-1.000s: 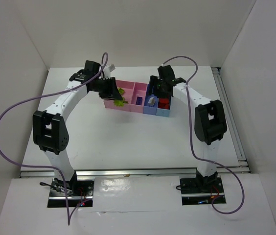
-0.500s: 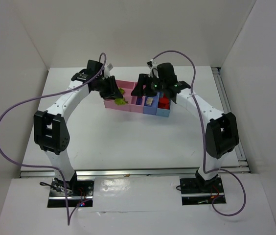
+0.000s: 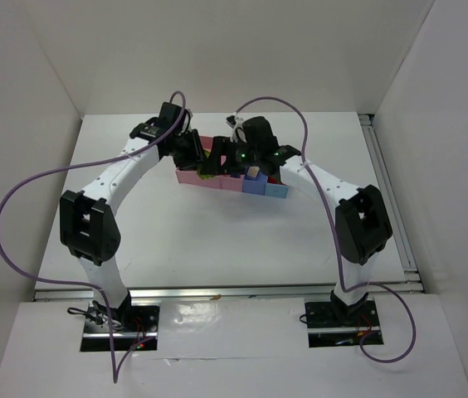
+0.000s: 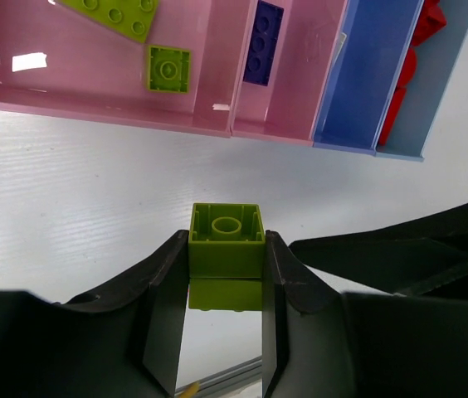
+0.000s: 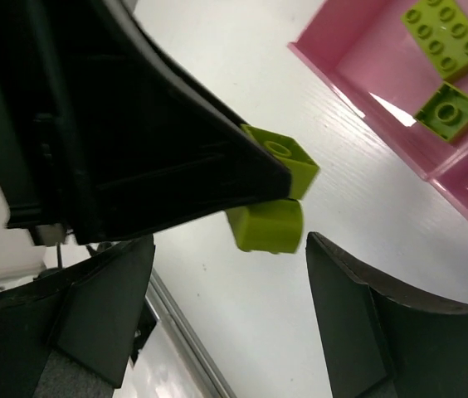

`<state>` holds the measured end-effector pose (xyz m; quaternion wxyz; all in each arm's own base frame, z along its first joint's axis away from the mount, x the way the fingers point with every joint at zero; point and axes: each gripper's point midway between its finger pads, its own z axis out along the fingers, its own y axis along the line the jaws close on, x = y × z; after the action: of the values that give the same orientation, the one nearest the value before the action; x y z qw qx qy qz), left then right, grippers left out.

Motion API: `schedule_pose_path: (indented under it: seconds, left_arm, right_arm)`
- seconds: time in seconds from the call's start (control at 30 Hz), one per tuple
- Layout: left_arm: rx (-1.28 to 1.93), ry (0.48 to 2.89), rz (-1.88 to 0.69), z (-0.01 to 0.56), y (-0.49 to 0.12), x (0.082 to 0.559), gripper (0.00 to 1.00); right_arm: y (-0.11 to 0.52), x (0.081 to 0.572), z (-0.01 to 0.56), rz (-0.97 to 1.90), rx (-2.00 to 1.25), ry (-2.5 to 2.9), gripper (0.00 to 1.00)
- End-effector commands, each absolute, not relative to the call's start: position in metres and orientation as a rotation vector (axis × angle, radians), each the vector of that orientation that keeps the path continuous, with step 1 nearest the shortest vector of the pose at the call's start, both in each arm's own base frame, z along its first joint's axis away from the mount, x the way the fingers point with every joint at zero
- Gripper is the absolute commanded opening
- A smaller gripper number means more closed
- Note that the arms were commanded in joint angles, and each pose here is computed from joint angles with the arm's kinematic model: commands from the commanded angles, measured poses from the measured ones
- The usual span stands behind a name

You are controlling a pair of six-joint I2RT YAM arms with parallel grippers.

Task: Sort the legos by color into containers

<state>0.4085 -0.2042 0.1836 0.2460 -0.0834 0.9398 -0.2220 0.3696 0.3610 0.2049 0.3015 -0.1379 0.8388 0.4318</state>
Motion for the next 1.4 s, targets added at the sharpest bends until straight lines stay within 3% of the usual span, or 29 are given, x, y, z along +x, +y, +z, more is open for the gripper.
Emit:
schedule_pose_path:
  seconds: [0.0,0.43,0.67,0.87,0.9,1.07,1.37]
  left_arm:
    - [-0.254,2.474,-0.610,0.219,-0.200,0.413,0.00]
    - [-0.213,2.472,-0.709,0.225,-0.212,0.410,0.00]
    - [-0.208,2.474,-0.719,0.225,-0.214,0.409,0.00]
    - [-0.189,2.446,-0.748,0.235,-0.214,0.413,0.00]
    - [-0.189,2.446,-0.748,0.235,-0.214,0.413,0.00]
    - [-0.239,2.460,-0.729,0.226,-0.211,0.421,0.00]
    - [-0.273,2.465,-0.768,0.214,-0.214,0.442,0.00]
  right_arm:
    - [0.356,0.378,0.223,1.106,-0.292,2.168,0.81]
    - [0.370,0.382,0.222,1.318,-0.282,2.086,0.74]
    - [0.379,0.386,0.227,1.366,-0.302,2.052,0.58]
    - [0.381,0.385,0.215,1.379,-0.309,2.086,0.16]
    - [0.380,0.383,0.210,1.377,-0.305,2.099,0.14]
    - [0.362,0.389,0.185,1.178,-0.283,2.217,0.09]
    - [0.331,0.369,0.173,1.024,-0.291,2.288,0.09]
